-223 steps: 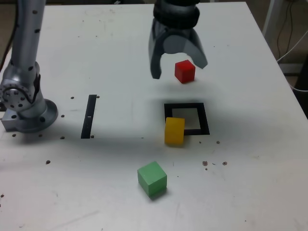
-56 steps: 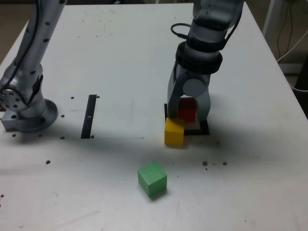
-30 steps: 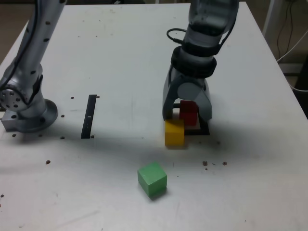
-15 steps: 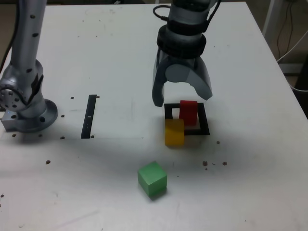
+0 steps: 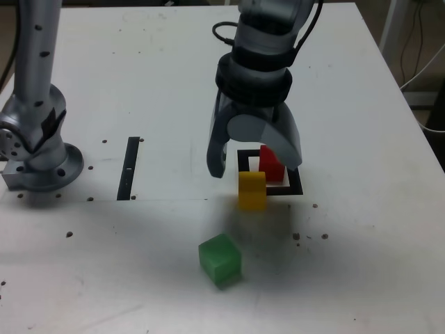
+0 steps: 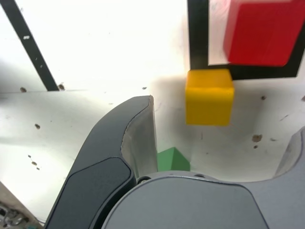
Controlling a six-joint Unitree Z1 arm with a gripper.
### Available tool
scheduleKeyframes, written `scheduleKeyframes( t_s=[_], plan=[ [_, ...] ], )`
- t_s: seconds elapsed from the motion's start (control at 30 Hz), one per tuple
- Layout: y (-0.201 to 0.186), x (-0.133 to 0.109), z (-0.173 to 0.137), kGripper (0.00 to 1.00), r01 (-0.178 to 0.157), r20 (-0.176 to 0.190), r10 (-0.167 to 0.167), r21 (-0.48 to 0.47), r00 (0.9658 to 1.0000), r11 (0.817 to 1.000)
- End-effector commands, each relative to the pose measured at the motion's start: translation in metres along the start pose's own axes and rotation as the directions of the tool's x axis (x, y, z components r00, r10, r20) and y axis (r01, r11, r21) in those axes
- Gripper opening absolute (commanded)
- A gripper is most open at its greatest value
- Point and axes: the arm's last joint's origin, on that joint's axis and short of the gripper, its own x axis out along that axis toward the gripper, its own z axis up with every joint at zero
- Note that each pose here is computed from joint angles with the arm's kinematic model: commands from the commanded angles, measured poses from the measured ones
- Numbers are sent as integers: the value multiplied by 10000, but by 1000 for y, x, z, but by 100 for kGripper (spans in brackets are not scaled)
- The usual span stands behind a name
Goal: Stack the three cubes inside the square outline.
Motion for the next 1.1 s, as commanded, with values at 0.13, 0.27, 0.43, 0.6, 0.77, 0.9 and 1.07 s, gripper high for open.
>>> scheduleKeyframes(
  t_s=[0.13,0.27,0.43,0.6,0.77,0.9,1.07],
  plan=[
    [-12,7,-2,99,118,-203,-117,17,9997,9999],
    [-15,16,3,99,191,-422,-190,25,9989,9998],
    [-16,26,10,99,213,-622,-209,63,9978,9998],
    [-16,39,17,98,215,-745,-207,106,9970,9997],
    [-17,51,21,97,289,-863,-277,130,9959,9995],
    [-17,57,24,94,406,-925,-389,161,9950,9990],
    [-18,62,26,89,482,-916,-463,185,9947,9987]
  ],
)
